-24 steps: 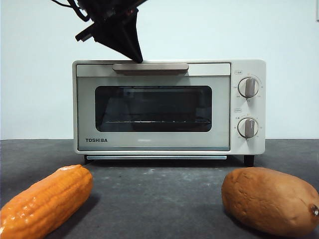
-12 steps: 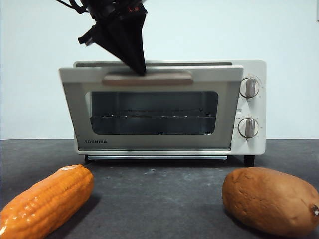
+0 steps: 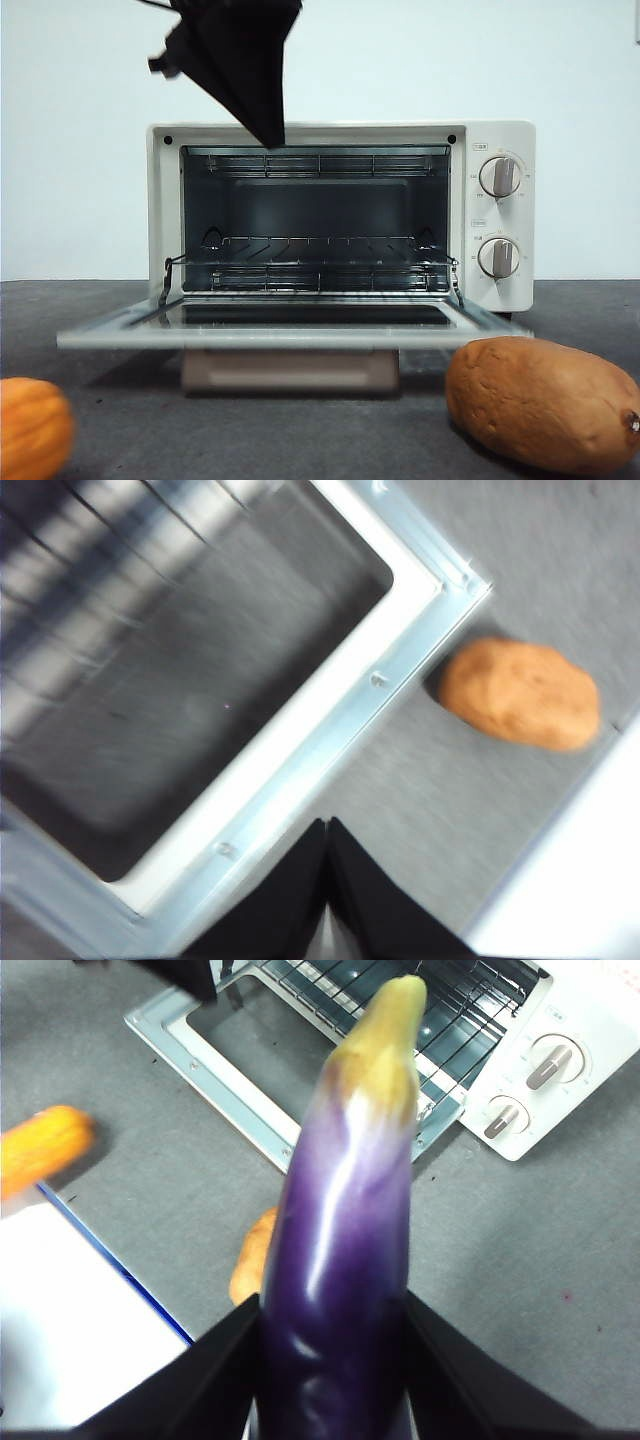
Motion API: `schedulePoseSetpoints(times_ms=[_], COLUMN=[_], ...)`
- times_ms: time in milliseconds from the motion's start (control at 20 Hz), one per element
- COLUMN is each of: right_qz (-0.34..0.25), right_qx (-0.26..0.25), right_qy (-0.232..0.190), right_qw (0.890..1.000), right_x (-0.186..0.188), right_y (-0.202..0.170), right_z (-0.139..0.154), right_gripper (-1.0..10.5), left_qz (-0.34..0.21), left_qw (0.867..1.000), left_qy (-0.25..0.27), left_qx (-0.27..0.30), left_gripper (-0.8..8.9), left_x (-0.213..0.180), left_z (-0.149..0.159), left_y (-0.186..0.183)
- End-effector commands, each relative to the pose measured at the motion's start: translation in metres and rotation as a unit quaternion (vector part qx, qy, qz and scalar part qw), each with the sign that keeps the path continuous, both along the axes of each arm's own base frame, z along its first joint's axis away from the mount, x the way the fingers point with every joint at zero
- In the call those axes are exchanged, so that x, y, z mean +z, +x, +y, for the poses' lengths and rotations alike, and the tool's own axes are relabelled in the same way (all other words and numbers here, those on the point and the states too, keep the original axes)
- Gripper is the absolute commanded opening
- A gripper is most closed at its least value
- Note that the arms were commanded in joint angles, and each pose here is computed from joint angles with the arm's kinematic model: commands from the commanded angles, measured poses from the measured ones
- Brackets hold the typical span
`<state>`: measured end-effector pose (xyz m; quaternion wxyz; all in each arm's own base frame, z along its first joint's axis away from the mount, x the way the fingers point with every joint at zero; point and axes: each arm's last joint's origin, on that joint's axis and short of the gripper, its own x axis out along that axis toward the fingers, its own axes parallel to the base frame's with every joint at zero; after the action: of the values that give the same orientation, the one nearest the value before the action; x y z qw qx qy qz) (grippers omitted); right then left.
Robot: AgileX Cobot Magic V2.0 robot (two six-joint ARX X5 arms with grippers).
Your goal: Take the eggplant from the table,put the eggplant in the oven
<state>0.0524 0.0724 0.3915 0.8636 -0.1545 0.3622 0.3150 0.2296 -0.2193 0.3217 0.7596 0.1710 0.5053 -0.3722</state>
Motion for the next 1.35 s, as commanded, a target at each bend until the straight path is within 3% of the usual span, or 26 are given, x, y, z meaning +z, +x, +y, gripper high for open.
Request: schedulePoseSetpoints(times_ms=[50,350,700,950,1050,1350], right_qz=[-0.004,-0.015,-0.054,-0.125,-0.161,-0.229], right_qx=[0.008,0.029,0.094,0.113,0.092,0.111], right_qy=[0.004,-0.010,-0.077,-0.190,-0.228,-0.257], right_qw=[1.000,0.999,0.991,0.967,0.956,0.932], right_x=[0.004,0.002,-0.015,-0.047,-0.059,-0.094], right_y=[0.002,0.016,0.053,0.090,0.105,0.140], right_z=[0.006,0.029,0.090,0.144,0.162,0.210], right_gripper=[1.5,1.5,1.5,1.5,1.5,1.5], left_qz=[-0.037,-0.105,-0.144,-0.145,-0.146,-0.125], left_qw=[0.999,0.985,0.948,0.931,0.924,0.913], left_qy=[-0.007,-0.053,-0.113,-0.129,-0.140,-0.174], left_qx=[0.029,0.124,0.261,0.309,0.326,0.348], left_gripper=[0.06,0.06,0.06,0.06,0.06,0.06], left_x=[0.008,0.006,-0.033,-0.062,-0.075,-0.088], left_z=[0.006,0.055,0.133,0.162,0.170,0.183], left_y=[-0.003,-0.018,-0.054,-0.070,-0.069,-0.065])
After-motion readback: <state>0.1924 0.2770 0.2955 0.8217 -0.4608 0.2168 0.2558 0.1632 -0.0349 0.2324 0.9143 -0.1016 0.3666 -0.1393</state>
